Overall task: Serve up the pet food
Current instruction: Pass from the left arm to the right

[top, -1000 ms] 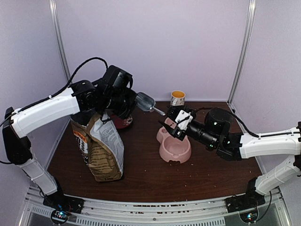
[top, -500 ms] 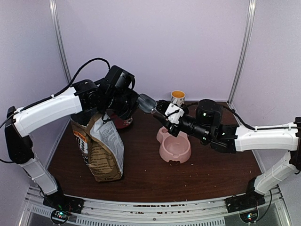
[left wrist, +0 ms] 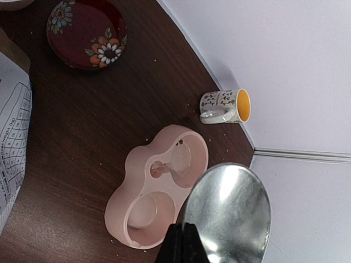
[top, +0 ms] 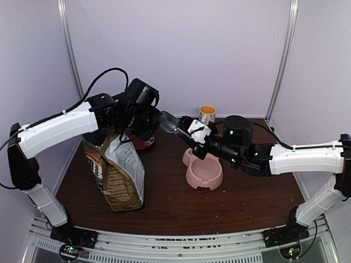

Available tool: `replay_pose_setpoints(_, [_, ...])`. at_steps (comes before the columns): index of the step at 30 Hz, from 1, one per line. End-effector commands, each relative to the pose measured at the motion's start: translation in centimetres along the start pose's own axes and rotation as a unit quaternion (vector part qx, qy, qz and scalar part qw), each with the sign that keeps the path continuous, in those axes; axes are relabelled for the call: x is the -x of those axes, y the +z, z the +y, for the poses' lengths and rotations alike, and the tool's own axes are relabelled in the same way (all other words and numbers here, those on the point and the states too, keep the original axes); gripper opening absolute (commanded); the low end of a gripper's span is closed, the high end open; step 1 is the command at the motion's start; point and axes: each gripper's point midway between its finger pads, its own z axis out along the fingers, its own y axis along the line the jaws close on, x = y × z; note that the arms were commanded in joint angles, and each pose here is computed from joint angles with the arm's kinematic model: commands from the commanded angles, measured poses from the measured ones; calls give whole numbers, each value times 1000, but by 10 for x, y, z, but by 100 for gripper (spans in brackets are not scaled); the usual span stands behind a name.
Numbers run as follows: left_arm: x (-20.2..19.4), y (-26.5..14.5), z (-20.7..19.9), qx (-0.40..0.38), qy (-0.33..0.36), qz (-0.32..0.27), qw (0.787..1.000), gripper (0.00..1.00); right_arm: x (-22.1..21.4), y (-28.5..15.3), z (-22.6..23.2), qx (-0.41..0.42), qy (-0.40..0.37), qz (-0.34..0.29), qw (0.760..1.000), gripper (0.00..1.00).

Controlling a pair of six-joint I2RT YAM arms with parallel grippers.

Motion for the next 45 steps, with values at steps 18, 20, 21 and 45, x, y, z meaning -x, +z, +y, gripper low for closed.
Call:
replay_pose_setpoints(18, [6, -2, -15, -20, 0, -21, 1000, 0, 6, 12, -6, -22, 33, 2, 999, 30])
replay_pose_setpoints(20, [6, -2, -15, -20, 0, -21, 1000, 0, 7, 13, -7, -24, 35, 0, 999, 29])
replay_pose_setpoints(21, [6, -3, -15, -20, 0, -21, 1000, 0, 6, 14, -7, -24, 35, 1, 999, 29])
replay_pose_setpoints(45, [-6, -10, -14, -25, -10, 23, 999, 0, 11, 14, -13, -45, 33, -5, 998, 21])
